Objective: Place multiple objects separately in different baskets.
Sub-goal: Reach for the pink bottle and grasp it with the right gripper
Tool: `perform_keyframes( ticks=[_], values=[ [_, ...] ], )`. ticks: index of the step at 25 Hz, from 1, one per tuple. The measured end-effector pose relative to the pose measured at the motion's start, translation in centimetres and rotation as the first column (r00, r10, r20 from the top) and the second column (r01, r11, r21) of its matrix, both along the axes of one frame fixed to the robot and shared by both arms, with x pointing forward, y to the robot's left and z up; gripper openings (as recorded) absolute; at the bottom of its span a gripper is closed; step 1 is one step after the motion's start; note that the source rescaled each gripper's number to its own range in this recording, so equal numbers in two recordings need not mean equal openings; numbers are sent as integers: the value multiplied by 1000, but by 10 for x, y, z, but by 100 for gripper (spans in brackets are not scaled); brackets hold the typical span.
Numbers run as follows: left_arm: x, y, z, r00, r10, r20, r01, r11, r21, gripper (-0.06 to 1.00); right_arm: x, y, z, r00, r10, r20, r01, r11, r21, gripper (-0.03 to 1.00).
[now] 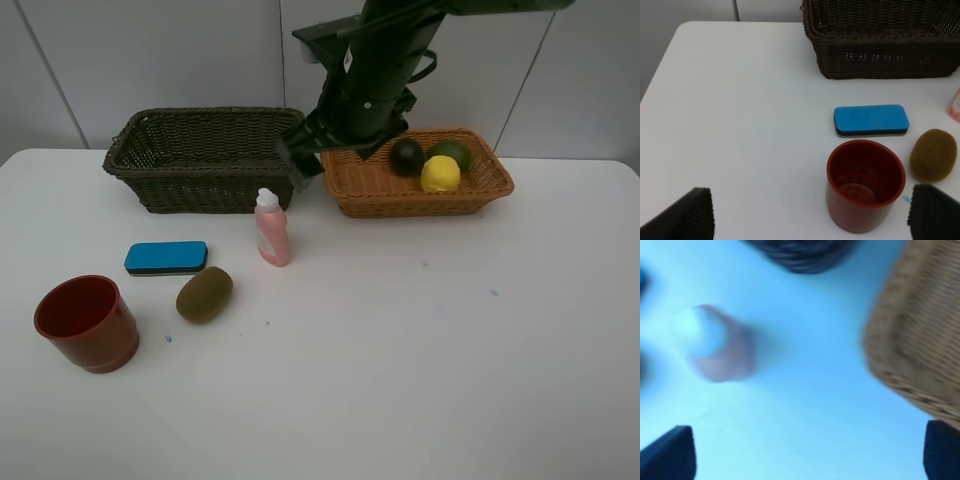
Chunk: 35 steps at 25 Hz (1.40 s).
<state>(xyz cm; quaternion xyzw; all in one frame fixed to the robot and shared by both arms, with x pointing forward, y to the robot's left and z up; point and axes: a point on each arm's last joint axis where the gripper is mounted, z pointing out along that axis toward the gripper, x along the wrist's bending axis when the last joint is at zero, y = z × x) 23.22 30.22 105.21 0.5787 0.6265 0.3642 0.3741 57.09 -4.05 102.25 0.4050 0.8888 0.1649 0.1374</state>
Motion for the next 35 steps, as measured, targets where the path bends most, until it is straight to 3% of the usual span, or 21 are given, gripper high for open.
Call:
perform_keyframes(
  ticks=[9,16,35],
  values=[
    [0,0,0,1000,0,0,0,1000,0,100,-26,35,-1,991,133,12,-133,991,20,96],
    [0,0,0,1000,0,0,0,1000,0,100,-21,42,-29,984,177,-25,-178,984,-24,94],
    [0,0,0,1000,0,0,0,1000,0,100,5,69,-76,978,204,41,-204,979,13,92]
  ],
)
